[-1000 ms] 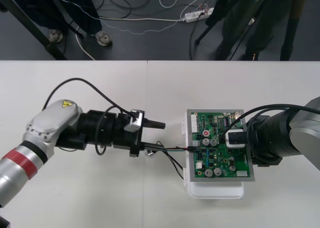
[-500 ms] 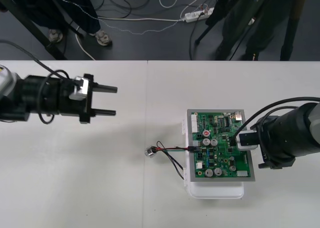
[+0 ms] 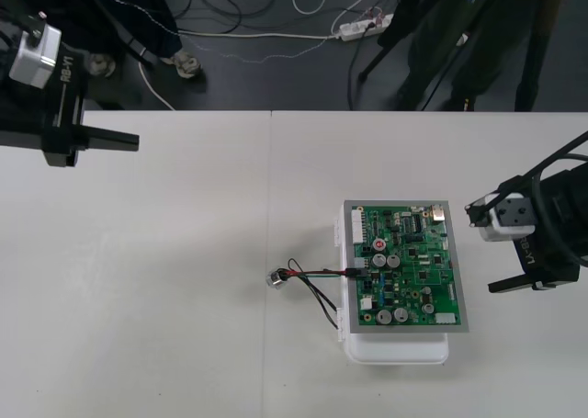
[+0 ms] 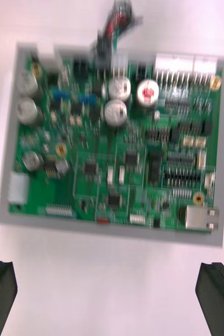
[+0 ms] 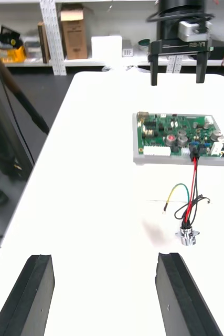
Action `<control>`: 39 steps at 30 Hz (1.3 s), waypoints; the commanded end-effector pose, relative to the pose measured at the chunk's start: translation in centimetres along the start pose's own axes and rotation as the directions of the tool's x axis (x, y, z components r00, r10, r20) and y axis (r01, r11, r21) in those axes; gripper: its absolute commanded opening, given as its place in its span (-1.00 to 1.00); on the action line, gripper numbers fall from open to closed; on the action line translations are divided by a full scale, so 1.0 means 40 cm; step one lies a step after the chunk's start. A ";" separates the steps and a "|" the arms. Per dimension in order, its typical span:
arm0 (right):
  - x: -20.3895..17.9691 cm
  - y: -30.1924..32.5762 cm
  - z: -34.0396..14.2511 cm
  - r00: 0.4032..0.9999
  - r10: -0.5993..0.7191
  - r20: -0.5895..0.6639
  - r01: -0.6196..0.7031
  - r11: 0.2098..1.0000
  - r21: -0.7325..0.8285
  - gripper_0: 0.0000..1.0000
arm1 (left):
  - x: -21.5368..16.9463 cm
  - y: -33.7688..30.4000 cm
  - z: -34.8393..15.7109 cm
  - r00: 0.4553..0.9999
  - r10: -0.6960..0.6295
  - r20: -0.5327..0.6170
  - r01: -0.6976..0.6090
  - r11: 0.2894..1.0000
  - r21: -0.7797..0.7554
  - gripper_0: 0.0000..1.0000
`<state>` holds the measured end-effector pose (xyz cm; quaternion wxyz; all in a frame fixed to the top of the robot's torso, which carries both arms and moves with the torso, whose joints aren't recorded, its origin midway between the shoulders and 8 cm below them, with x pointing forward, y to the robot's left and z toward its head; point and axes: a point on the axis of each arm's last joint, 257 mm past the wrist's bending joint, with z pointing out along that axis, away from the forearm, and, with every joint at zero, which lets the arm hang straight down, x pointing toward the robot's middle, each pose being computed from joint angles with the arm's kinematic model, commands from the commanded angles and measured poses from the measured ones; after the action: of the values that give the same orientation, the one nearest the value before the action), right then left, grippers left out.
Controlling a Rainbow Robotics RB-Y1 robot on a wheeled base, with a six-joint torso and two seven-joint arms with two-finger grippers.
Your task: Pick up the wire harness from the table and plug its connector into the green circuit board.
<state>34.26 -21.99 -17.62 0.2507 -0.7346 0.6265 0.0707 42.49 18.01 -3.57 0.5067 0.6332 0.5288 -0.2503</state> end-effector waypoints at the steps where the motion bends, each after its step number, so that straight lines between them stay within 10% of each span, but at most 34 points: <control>1: -0.075 -0.047 -0.086 0.983 0.036 0.178 -0.040 0.999 0.016 1.00 | -0.097 0.004 -0.062 0.999 0.028 -0.027 -0.028 1.000 -0.011 0.14; 19: -0.319 -0.144 -0.299 0.869 0.057 0.491 -0.068 0.998 0.004 1.00 | -0.240 0.042 -0.085 0.999 0.014 0.028 -0.012 0.995 -0.095 0.14; 39: -0.384 -0.129 -0.411 0.809 0.089 0.581 -0.073 0.996 -0.051 1.00 | -0.257 0.031 -0.057 0.998 0.037 0.056 -0.032 0.995 -0.092 0.14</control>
<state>32.57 -14.81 1.70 0.4028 -0.6517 0.5525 0.3284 39.52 16.03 4.72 0.5388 0.6290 0.5072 -0.2384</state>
